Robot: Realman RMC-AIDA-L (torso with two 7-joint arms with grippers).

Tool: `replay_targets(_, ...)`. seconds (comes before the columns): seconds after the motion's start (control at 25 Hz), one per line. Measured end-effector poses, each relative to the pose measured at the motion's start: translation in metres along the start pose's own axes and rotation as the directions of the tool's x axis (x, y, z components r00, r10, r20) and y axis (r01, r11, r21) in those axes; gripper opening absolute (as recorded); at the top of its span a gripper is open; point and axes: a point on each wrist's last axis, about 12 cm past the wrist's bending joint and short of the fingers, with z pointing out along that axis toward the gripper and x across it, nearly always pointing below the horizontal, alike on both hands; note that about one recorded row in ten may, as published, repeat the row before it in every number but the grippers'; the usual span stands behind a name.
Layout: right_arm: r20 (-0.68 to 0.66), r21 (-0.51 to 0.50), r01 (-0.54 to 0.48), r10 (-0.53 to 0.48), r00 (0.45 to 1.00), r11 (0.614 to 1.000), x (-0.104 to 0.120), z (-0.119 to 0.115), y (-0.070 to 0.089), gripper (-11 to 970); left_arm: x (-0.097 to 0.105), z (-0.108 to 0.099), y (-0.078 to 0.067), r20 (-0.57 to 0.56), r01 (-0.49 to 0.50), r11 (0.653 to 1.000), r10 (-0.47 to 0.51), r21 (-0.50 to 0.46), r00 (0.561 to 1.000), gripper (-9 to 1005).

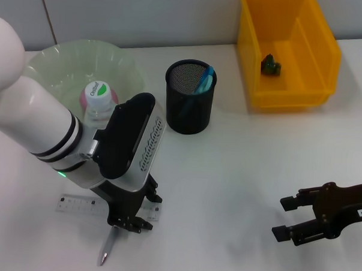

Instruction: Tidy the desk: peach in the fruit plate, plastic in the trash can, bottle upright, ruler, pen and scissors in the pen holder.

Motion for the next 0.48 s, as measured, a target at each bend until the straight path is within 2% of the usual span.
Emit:
replay_targets(0.24, 0.002, -0.004, -0.005, 0.005, 1.000, 1.000, 0.0016, 0.0023, -0.0004, 838, -0.0006, 0.0009, -0.0002, -0.003, -0.004, 1.000, 0.004, 0.003, 1.000, 483)
replay_targets(0.48, -0.003, -0.007, -0.003, 0.003, 1.000, 1.000, 0.0014, 0.0042, -0.0005, 838, -0.0033, 0.0000, 0.0015, -0.019, -0.022, 1.000, 0.022, 0.011, 1.000, 424)
